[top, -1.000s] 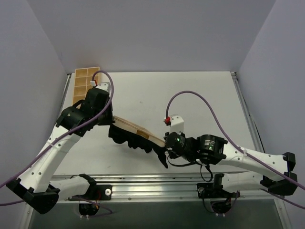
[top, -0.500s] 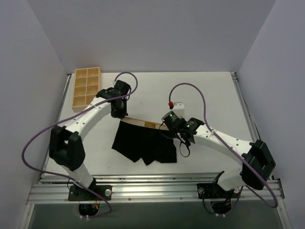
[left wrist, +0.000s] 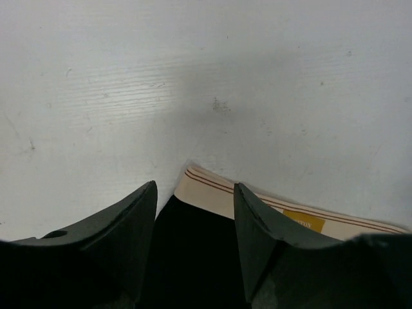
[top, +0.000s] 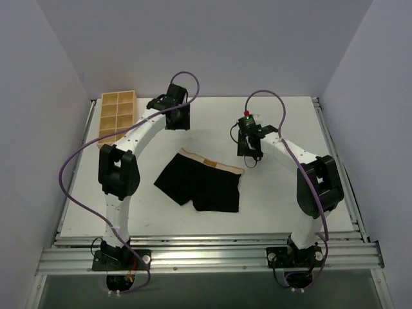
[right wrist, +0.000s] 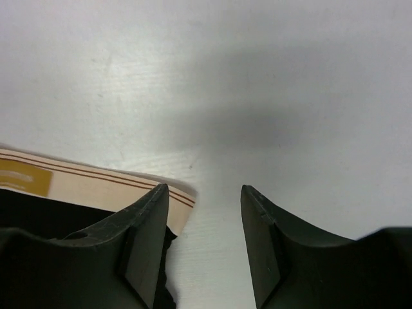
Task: Roll the underwear
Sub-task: Flatten the underwear
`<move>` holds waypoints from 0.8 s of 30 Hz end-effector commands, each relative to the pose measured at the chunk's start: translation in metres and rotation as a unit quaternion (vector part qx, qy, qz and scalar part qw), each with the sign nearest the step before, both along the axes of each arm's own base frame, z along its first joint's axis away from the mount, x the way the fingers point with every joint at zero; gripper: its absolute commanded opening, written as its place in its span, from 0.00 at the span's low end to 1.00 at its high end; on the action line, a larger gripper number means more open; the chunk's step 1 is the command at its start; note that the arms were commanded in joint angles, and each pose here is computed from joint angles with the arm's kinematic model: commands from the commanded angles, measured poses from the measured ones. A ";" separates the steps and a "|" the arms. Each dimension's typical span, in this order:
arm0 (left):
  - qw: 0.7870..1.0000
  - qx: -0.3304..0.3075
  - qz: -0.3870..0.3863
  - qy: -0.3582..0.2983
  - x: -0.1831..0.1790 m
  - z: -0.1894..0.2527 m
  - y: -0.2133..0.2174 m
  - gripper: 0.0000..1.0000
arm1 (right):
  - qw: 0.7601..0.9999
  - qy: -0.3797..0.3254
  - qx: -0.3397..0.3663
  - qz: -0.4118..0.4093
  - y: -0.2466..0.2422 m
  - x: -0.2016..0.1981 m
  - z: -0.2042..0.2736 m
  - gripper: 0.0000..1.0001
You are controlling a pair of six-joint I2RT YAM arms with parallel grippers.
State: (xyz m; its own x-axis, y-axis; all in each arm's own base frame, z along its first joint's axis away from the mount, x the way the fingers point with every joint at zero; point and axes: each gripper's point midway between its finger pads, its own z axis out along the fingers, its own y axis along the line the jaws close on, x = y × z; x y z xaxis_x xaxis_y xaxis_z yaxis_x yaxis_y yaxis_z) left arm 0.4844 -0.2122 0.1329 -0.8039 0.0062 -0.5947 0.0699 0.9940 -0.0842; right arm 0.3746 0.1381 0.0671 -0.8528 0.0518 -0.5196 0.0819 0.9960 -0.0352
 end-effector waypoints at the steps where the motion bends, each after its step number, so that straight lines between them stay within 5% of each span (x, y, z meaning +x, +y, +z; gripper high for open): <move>1: 0.999 -0.008 -0.016 -0.028 -0.013 0.042 0.004 0.59 | 0.998 0.007 0.049 0.037 0.021 -0.008 0.028 0.43; 7: 0.998 -0.036 -0.042 -0.003 -0.061 0.018 -0.001 0.59 | 0.988 0.037 0.143 0.033 0.050 -0.039 0.011 0.33; 13: 0.997 -0.049 -0.045 0.050 -0.097 -0.023 0.003 0.59 | 0.985 0.049 0.167 0.020 0.050 -0.075 -0.012 0.27; 24: 0.994 -0.025 -0.034 0.097 -0.107 -0.059 0.013 0.59 | 0.995 0.070 0.071 -0.014 -0.003 -0.095 -0.055 0.14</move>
State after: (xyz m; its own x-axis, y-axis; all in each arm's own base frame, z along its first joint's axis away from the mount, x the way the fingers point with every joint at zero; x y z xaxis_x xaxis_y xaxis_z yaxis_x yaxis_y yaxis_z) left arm 0.3688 -0.1959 0.0749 -0.9091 0.0578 -0.4126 0.1231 0.9834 -0.1334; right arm 0.2765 0.1505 0.0086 -0.9292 0.1405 -0.3417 0.0949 0.9846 0.1469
